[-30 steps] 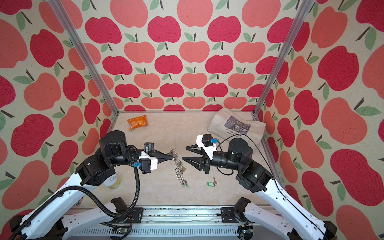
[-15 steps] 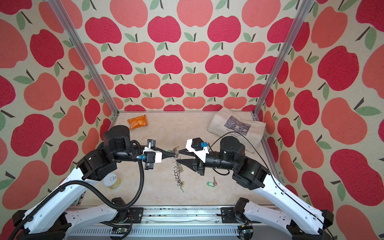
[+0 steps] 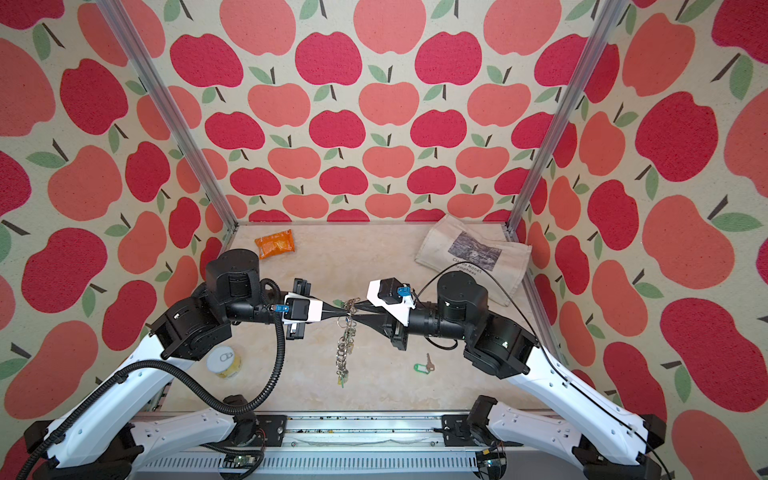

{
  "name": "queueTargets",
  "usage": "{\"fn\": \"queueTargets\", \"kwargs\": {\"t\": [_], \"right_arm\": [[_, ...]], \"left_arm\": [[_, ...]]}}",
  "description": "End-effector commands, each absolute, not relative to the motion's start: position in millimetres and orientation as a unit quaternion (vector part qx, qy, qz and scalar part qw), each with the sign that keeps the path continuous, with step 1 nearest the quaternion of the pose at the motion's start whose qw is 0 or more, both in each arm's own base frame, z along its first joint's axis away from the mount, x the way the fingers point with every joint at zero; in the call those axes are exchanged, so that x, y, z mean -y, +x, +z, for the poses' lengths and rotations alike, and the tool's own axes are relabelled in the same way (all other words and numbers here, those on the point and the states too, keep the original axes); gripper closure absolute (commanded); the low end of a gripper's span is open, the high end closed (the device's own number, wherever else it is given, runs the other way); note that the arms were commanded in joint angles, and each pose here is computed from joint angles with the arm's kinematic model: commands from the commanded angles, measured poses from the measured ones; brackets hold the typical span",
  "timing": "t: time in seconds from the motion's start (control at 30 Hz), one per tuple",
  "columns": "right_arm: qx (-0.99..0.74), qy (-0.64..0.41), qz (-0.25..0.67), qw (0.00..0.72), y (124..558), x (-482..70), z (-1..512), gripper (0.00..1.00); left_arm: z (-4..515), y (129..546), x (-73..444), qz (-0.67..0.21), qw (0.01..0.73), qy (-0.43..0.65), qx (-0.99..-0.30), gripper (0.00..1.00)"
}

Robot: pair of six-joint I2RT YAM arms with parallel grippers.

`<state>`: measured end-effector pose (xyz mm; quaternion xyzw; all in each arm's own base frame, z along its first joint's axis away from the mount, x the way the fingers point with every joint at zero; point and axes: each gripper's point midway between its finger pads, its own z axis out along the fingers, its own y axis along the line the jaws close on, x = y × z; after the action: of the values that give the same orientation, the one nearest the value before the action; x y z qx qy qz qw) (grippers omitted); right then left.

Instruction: Put the keys on the keyring

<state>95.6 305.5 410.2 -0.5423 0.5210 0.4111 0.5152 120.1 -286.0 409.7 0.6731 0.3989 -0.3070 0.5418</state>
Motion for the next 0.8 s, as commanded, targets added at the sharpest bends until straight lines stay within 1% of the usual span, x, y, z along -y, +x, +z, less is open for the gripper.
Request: {"fn": "queueTargets", "kwargs": {"t": [0.0, 0.13, 0.27, 0.5, 0.53, 0.63, 0.73, 0.77], "right_arm": [[-0.516, -0.546, 0.407, 0.52, 93.2, -303.8, 417.2, 0.76], [-0.514, -0.547, 0.406, 0.521, 92.6, -305.2, 417.1, 0.77], [-0.514, -0.547, 0.405, 0.522, 93.1, -306.2, 416.8, 0.81], [-0.512, -0.539, 0.407, 0.531, 93.7, -304.7, 422.5, 0.98], [-0.51, -0.538, 0.407, 0.533, 93.5, -304.2, 423.7, 1.0], [-0.505, -0.53, 0.407, 0.546, 94.1, -300.8, 429.0, 1.0], [-0.497, -0.518, 0.41, 0.563, 93.7, -295.4, 437.1, 1.0], [-0.495, -0.516, 0.411, 0.566, 93.2, -294.1, 438.9, 1.0]], "left_arm": [[434.7, 111.7, 284.3, -0.322, 0.56, 0.666, -0.372, 1.0], [436.2, 111.2, 285.1, -0.327, 0.559, 0.664, -0.372, 1.0], [438.9, 111.0, 285.3, -0.33, 0.561, 0.662, -0.372, 1.0], [438.7, 109.8, 285.2, -0.335, 0.558, 0.66, -0.375, 1.0], [439.3, 109.9, 285.3, -0.337, 0.558, 0.658, -0.377, 1.0], [440.2, 111.1, 284.8, -0.339, 0.563, 0.651, -0.381, 1.0], [439.4, 112.0, 284.5, -0.344, 0.564, 0.642, -0.389, 0.86], [438.8, 112.2, 284.8, -0.346, 0.562, 0.641, -0.391, 0.83]]}}
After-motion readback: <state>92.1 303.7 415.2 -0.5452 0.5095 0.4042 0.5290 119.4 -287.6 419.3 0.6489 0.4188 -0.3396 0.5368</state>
